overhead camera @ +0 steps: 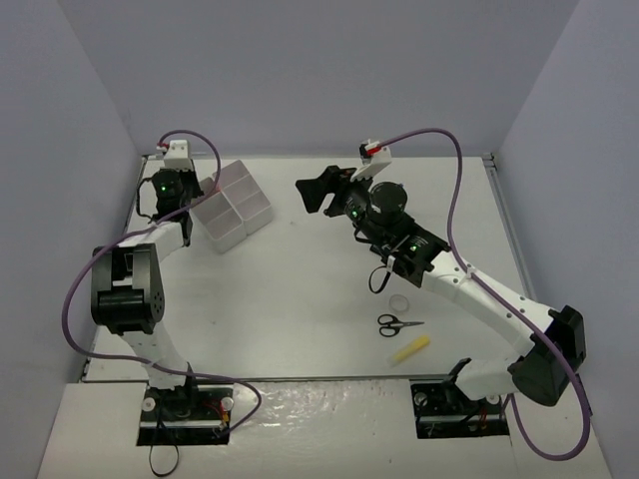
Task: Sort the stationery into containers
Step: Place the pen in the storage box, then pick up the stationery from the corner of the board.
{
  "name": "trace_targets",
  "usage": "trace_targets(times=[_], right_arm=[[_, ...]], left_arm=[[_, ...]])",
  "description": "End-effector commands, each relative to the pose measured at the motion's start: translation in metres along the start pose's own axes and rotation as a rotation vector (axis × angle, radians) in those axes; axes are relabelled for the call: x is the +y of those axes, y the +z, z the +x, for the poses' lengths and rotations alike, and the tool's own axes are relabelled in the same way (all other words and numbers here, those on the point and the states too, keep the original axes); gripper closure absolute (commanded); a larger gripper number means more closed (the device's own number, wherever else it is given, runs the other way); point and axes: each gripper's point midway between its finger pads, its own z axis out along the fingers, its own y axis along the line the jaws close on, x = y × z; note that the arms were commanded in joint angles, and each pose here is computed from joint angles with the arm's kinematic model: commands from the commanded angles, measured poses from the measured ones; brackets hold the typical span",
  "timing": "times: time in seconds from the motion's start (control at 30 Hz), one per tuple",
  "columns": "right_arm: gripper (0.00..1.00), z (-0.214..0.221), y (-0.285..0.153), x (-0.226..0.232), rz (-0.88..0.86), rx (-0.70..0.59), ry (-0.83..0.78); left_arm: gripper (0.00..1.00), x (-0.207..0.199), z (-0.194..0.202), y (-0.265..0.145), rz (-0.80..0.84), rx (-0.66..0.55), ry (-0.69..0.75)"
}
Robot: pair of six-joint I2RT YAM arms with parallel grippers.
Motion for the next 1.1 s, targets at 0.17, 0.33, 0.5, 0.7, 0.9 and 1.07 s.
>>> trace_targets(times=[0.17,0.33,0.5,0.7,0.9,1.07], right_arm=[[0.27,-0.05,-0.029,-0.007,0.056,-0.127,-0.014],[0.25,-0.047,-0.037,-0.014,0.086,-0.114,-0.022],[0.25,-0.047,-0.04,-0.018,0.099,-0.112,-0.03],[0.25,-0.048,-0.043,-0.018,0.104,-0.105,-0.039],[0.23,-0.045,-0.05,-0.028,0.145,-0.086,-0.041],[0.22,-0.04,-0.063,-0.048,0.214,-0.067,-0.041]], left_arm=[[0.85,-0.007,-0.035,0.002,0.045,-0.148,-0.003],[0.56,-0.01,-0.031,-0.005,0.059,-0.137,-0.023],[0.46,-0.01,-0.039,-0.014,0.058,-0.145,-0.019],[0.43,-0.01,-0.056,-0.02,0.059,-0.144,-0.036],[0.42,-0.011,-0.079,-0.029,0.059,-0.099,-0.048],[0.41,-0.015,-0.091,-0.041,0.078,-0.009,-0.051]])
